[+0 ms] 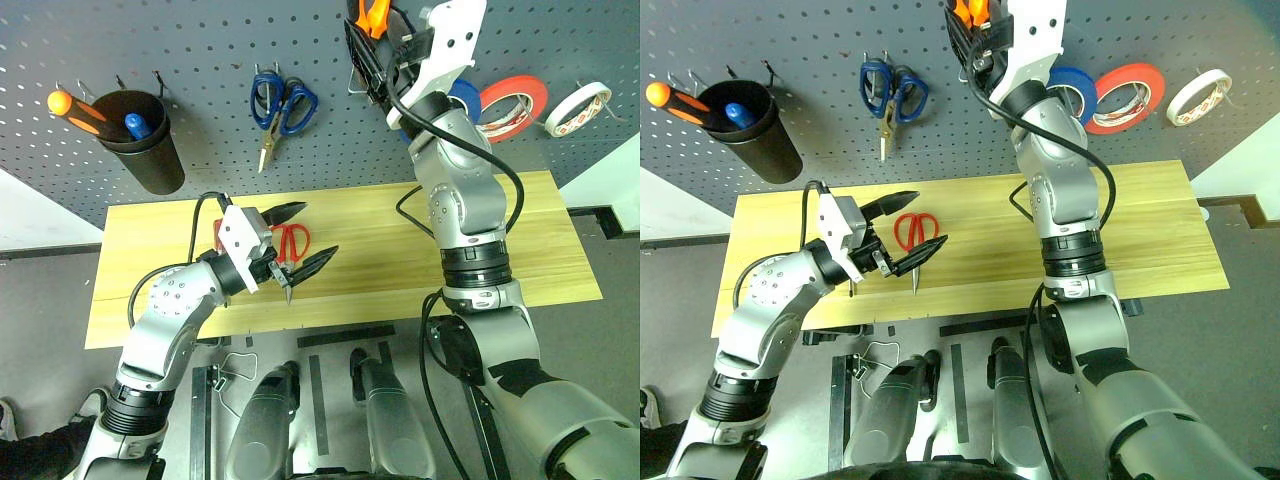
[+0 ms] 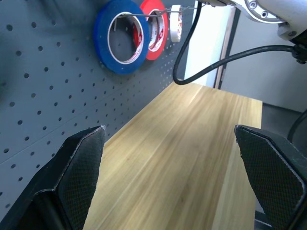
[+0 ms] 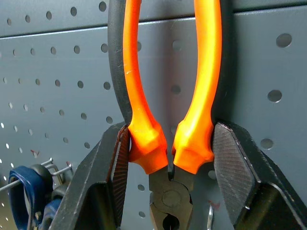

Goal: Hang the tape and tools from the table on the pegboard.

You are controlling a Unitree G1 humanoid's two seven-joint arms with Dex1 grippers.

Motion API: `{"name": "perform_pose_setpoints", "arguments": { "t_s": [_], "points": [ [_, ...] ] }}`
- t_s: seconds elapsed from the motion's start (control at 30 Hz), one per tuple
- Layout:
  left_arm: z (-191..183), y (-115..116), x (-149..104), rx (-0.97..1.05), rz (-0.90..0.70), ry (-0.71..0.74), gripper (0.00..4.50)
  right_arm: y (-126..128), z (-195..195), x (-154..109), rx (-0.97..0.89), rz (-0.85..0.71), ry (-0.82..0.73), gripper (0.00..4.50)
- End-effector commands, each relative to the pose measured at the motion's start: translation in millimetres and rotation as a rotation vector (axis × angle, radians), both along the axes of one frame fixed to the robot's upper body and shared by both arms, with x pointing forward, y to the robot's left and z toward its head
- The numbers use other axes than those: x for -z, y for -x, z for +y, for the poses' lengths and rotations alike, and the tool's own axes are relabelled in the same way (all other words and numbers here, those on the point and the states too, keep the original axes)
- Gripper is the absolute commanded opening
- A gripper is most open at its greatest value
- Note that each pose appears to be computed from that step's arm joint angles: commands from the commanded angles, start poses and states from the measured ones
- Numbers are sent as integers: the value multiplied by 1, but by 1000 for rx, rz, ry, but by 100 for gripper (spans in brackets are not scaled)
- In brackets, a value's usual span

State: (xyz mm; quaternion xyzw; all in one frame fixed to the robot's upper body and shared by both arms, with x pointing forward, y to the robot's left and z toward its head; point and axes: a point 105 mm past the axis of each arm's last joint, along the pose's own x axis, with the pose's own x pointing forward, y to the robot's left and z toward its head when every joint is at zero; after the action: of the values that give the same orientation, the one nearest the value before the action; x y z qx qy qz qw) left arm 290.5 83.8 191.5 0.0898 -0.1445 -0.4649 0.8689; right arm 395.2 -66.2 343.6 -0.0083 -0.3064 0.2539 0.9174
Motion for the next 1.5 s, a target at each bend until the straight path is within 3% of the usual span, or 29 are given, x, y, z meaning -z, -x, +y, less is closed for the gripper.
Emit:
{"name": "perform_pose_setpoints", "arguments": {
  "t_s": [0.03,0.43,0.67,1.1,1.5],
  "points": [
    [-1,8,-9,12,-53,3,450,12,5,-4,-28,-33,6,215],
    [-1,7,-12,7,-65,4,450,6,3,7,-23,59,-10,215],
    [-2,6,-12,6,-69,5,450,5,-1,5,-1,57,11,446],
    [-2,5,-12,3,-77,1,450,6,-9,24,23,89,66,449],
    [-1,3,-11,5,-81,-8,450,12,-41,63,117,160,128,449]
  ]
}}
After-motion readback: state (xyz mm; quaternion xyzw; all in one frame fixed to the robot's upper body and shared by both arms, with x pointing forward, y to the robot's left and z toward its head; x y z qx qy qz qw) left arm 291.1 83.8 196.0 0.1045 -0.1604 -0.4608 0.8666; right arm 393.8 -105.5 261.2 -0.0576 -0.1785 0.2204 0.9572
